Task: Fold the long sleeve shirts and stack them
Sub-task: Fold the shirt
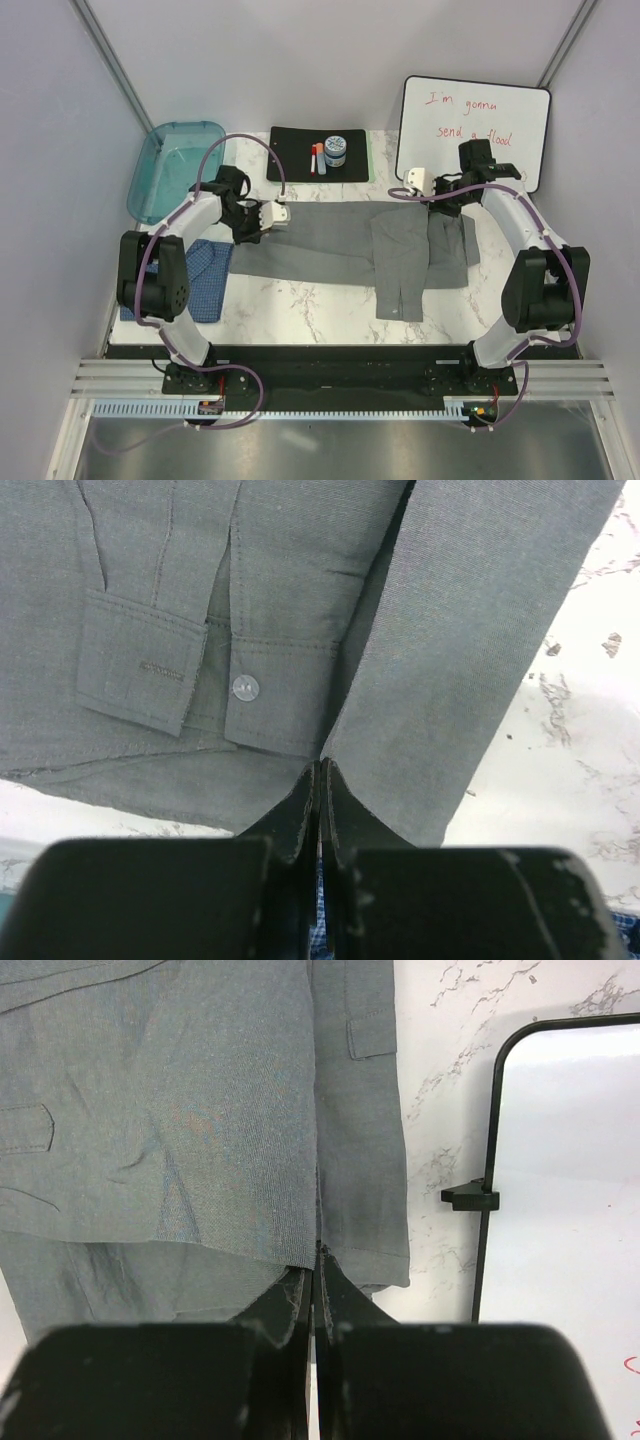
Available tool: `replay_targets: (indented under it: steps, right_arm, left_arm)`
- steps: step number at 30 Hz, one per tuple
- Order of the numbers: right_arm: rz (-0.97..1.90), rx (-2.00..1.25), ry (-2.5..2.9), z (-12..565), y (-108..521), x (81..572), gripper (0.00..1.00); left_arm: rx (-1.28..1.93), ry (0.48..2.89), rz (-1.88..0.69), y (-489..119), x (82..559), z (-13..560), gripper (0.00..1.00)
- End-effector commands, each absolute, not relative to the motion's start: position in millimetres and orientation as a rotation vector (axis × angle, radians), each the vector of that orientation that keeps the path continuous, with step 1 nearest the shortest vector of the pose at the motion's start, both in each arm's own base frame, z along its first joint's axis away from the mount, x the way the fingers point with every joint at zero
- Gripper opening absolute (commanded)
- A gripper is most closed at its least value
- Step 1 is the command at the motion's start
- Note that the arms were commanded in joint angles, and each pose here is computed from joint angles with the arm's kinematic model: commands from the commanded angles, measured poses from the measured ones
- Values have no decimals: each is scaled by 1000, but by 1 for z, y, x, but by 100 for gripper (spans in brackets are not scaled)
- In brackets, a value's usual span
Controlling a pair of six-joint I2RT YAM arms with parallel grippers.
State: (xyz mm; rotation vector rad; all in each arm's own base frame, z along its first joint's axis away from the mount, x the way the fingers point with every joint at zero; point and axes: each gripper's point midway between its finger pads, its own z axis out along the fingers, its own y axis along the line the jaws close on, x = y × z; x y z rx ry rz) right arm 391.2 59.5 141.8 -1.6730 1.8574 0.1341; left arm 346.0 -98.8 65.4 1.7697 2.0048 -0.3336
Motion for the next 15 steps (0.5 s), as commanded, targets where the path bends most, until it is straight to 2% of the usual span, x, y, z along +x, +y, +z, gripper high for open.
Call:
replay_targets:
  steps: [1,2,5,6,10,12,13,15]
  right_arm:
    - [107,-1655,1827,152,59,404,0]
    - [118,-1658,1837,147,59,402,0]
    - [122,-1641,1852,136,59,406,0]
    - [125,-1632,1862,132,59,407,0]
    - [128,-1523,1971,115,57,420,2]
    - [134,-1487,1993,110,57,427,3]
    - [141,-1454,2016,108,57,429,4]
    - [163,-1431,2033,103,59,430,7]
  left_arm:
    - [1753,1995,-288,-97,368,65,2]
    - [1747,1998,-285,-97,371,64,2]
    - [1700,2046,-276,-96,378,56,18]
    - [1649,2070,-280,-96,382,59,28]
    - [1474,1998,-368,-112,395,108,47]
    - [1426,1882,-468,-135,382,146,69]
    - [1439,1841,-511,-152,372,155,76]
    - [1456,1786,-531,-177,351,172,78]
